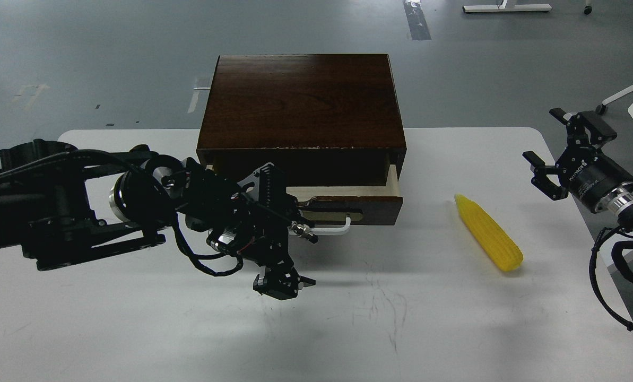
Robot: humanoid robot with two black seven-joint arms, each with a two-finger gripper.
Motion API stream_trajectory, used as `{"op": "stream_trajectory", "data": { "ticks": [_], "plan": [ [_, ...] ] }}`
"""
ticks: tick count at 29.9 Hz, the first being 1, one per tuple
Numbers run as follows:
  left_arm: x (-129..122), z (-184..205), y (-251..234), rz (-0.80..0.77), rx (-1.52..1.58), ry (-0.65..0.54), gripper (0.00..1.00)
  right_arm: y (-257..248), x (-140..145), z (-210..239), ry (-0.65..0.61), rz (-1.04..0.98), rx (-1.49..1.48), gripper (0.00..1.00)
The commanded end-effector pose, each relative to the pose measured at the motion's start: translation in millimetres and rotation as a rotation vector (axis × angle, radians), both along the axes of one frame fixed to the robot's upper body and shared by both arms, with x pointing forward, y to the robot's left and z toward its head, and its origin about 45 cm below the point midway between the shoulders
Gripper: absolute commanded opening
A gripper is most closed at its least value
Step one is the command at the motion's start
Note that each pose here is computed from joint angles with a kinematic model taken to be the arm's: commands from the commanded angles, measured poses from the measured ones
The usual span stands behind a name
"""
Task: Put corn in drawer with both arms
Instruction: 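Pull the drawer toward the robot with the left gripper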
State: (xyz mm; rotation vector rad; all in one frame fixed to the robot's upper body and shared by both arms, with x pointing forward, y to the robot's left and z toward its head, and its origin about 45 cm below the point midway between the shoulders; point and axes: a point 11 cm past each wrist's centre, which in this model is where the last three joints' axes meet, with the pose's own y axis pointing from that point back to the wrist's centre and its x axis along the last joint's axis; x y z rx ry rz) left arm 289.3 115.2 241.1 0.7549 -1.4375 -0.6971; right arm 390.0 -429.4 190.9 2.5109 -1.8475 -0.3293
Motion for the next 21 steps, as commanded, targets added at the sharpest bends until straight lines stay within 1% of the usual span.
{"op": "stream_trajectory", "data": {
  "ticks": [1, 10, 21],
  "plan": [
    [-0.1, 2.0, -4.1, -0.009, -0.004, -0.004, 0.98, 0.0, 0.0, 0.0, 0.000, 0.000, 0.000, 1.00],
    [-6.1, 6.5, -27.7, -0.066, -0.029, -0.009, 0.98, -1.0, 0.1, 0.3, -0.001, -0.003, -0.001, 1.00],
    [-1.9, 7.0, -24.5, -0.052, -0.024, -0.015, 0.98, -0.9, 0.2, -0.1, 0.000, -0.003, -0.001, 1.00]
  ]
}}
